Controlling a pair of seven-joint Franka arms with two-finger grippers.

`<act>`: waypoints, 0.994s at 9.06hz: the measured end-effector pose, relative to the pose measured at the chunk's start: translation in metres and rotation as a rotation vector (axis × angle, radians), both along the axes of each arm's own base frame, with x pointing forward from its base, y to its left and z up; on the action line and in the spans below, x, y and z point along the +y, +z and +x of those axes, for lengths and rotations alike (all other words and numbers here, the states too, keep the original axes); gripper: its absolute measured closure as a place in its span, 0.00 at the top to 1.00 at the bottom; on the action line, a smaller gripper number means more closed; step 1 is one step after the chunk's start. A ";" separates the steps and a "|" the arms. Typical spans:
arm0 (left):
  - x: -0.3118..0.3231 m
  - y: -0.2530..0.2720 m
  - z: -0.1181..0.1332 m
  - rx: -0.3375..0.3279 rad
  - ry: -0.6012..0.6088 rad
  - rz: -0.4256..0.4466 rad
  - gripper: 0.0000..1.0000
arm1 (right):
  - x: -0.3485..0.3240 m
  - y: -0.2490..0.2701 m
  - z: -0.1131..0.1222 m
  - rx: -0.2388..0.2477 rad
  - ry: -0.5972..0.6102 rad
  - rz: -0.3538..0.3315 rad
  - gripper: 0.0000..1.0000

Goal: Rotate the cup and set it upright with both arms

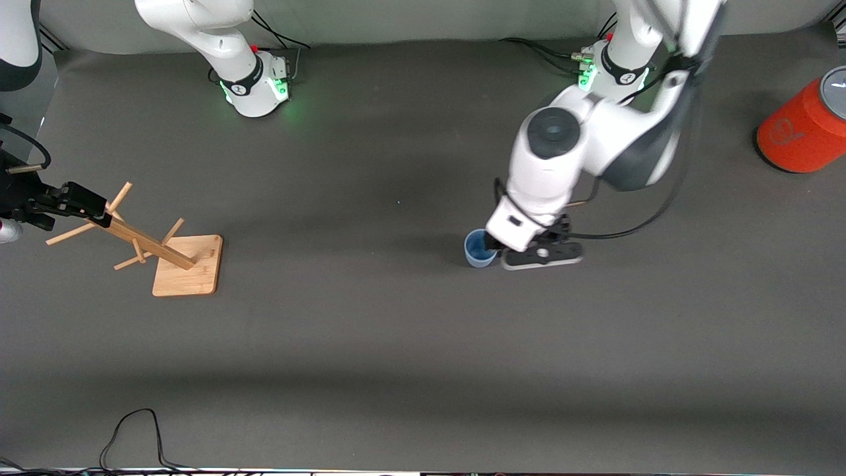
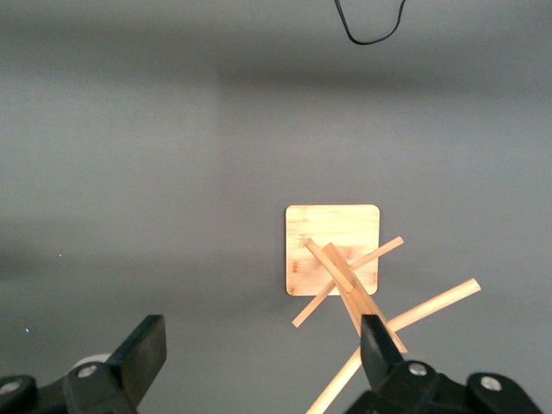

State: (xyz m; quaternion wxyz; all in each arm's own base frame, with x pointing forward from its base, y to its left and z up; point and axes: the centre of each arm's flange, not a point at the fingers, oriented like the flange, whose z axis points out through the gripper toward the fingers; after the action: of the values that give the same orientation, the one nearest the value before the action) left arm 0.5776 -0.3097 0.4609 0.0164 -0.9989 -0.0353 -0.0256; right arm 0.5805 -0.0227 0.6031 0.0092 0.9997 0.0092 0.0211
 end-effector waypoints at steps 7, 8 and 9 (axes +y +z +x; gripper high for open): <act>0.264 0.098 -0.010 0.075 -0.085 0.026 1.00 | 0.000 -0.001 0.000 0.003 -0.032 0.034 1.00; 0.287 0.117 -0.026 0.054 -0.094 0.014 1.00 | -0.001 -0.001 0.000 0.003 -0.035 0.040 1.00; 0.305 0.133 -0.034 0.036 -0.083 0.007 1.00 | -0.001 -0.001 0.000 0.003 -0.037 0.042 1.00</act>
State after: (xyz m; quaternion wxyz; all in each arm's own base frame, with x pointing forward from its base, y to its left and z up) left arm 0.5434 -0.0050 0.5943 0.0192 -0.9998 0.0066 -0.0084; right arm 0.5805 -0.0242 0.6017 -0.0114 0.9997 -0.0097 0.0196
